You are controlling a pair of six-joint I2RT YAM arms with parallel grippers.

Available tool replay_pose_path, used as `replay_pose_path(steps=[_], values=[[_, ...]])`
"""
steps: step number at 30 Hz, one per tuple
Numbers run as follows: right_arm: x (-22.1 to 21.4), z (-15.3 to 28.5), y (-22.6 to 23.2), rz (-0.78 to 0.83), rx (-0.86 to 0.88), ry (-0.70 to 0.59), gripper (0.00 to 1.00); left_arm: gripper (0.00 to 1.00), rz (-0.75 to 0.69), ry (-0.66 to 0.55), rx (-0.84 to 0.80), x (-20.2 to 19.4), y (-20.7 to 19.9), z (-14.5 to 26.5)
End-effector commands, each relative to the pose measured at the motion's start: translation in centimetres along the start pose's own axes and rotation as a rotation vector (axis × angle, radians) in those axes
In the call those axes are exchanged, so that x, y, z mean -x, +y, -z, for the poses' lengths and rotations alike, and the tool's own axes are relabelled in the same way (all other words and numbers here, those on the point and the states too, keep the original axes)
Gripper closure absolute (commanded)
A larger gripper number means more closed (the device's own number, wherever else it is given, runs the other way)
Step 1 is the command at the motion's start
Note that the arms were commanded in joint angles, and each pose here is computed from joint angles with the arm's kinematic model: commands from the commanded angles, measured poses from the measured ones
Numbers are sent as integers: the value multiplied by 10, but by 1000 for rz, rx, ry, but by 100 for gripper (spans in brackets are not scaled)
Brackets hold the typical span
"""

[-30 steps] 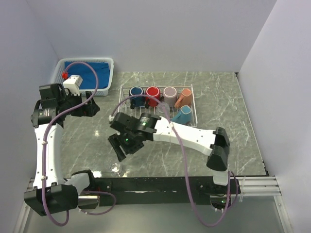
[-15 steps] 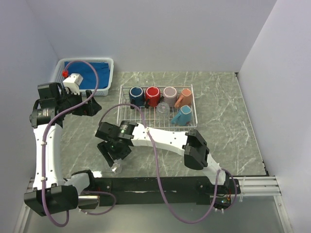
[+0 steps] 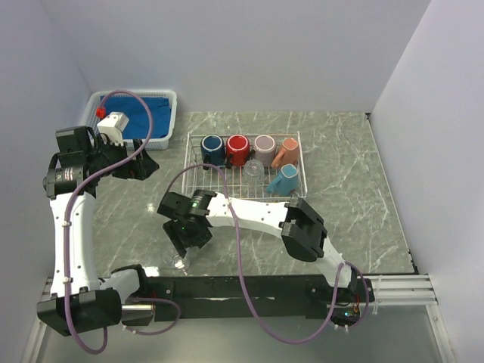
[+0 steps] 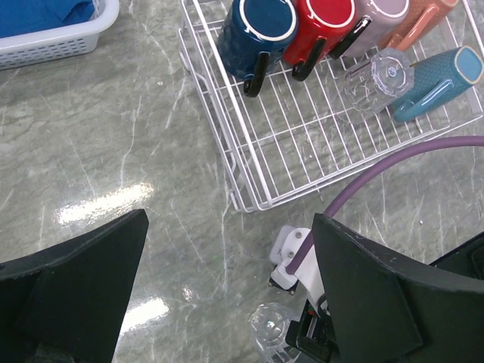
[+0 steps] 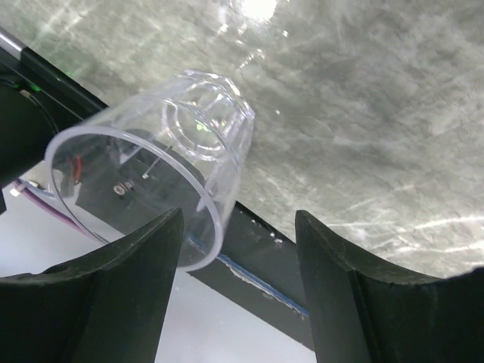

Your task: Load the cups into the dish rack

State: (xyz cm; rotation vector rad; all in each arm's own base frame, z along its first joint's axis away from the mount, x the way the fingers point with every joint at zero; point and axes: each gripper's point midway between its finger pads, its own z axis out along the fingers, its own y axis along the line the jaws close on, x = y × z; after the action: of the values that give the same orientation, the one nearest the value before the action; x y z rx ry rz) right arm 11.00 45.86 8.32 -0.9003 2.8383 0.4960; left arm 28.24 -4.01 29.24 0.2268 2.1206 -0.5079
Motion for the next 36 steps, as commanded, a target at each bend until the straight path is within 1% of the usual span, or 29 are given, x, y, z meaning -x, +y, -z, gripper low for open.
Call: replay_pose_path(steps=[1, 5, 11, 14, 15, 17, 20, 21, 22, 23, 24, 27, 28, 30, 31, 32, 33, 34, 35, 36], values=[[15, 10, 11, -11, 40, -68, 32, 4, -33, -43, -24, 13, -8, 9], [13, 0, 11, -19, 44, -60, 35, 4, -35, -48, -22, 14, -10, 11], [6, -21, 6, -39, 36, -38, 43, 4, -40, -70, -28, 22, -16, 17], [5, -25, 4, -41, 34, -33, 49, 4, -37, -71, -34, 26, -17, 19], [4, -26, 4, -40, 33, -34, 54, 3, -35, -71, -33, 26, -17, 19], [5, -25, 4, -39, 32, -36, 58, 4, -35, -74, -32, 28, -18, 20], [2, -25, 3, -36, 36, -35, 69, 4, -31, -78, -35, 30, -20, 22], [1, -25, 3, -38, 36, -33, 81, 4, -34, -86, -38, 33, -22, 24], [1, -24, 2, -39, 37, -35, 87, 4, -32, -83, -42, 33, -23, 25], [0, -23, 2, -39, 35, -32, 100, 4, -30, -84, -45, 34, -25, 26], [1, -20, 1, -45, 31, -37, 100, 3, -30, -95, -42, 39, -26, 29], [5, 5, 3, -42, 37, -78, 100, 3, -39, -132, -21, 53, -29, 38], [11, 27, 5, -40, 53, -120, 100, 3, -36, -142, -19, 56, -30, 40], [14, 54, 3, -45, 56, -155, 100, 4, -48, -176, -20, 71, -35, 48], [15, 84, 4, -47, 83, -202, 100, 4, -37, -181, -53, 76, -43, 51], [13, 100, 1, -53, 94, -220, 100, 4, 0, -168, -78, 77, -50, 54], [13, 117, 0, -66, 117, -243, 100, 4, 3, -175, -105, 89, -56, 57], [8, 150, -5, -84, 176, -283, 100, 4, 24, -162, -169, 91, -68, 60], [7, 166, -6, -100, 225, -308, 100, 4, 34, -146, -204, 92, -74, 61], [2, 208, -5, -122, 319, -379, 100, 4, 69, -101, -239, 91, -79, 63]])
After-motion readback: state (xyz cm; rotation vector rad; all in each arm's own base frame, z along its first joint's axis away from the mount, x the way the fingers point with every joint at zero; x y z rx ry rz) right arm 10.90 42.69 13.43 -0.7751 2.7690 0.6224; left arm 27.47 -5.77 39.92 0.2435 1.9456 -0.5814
